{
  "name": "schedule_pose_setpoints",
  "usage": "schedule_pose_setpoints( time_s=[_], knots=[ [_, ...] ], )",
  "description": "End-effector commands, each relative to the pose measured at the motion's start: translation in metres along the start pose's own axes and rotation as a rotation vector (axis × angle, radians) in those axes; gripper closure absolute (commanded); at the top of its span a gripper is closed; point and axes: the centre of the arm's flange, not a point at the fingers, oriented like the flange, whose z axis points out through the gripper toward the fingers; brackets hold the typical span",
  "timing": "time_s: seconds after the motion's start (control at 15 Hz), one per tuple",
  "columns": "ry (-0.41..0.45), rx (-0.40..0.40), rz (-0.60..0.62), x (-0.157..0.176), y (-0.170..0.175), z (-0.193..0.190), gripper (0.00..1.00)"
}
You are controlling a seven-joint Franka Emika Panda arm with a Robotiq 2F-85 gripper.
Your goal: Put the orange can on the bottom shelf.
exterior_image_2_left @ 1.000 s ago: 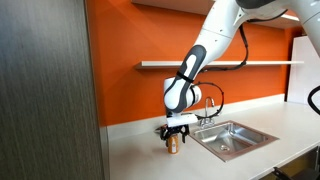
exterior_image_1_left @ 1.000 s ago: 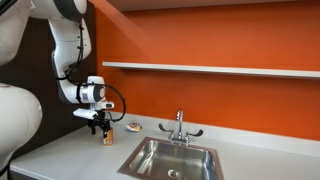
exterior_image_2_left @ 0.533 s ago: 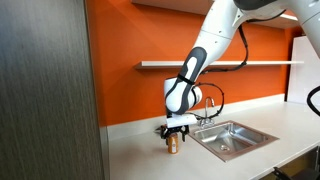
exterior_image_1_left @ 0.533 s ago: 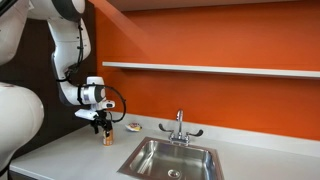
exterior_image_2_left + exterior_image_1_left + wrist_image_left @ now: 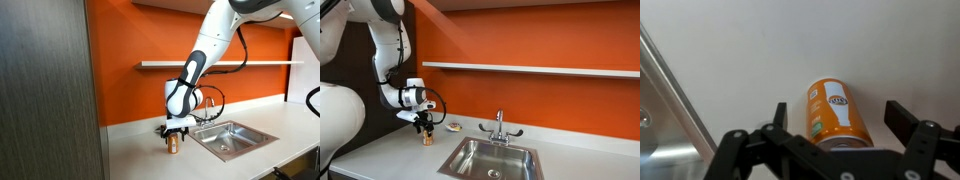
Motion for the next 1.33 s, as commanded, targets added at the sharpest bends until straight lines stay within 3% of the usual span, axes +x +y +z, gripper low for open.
schedule_pose_setpoints(
  time_s=[0.0,1.27],
  knots=[
    [0.044,-0.007,0.029,0.001,-0.002,0.002,0.00],
    [0.102,-0.019,0.048,0.013,-0.006,0.002,0.00]
  ],
)
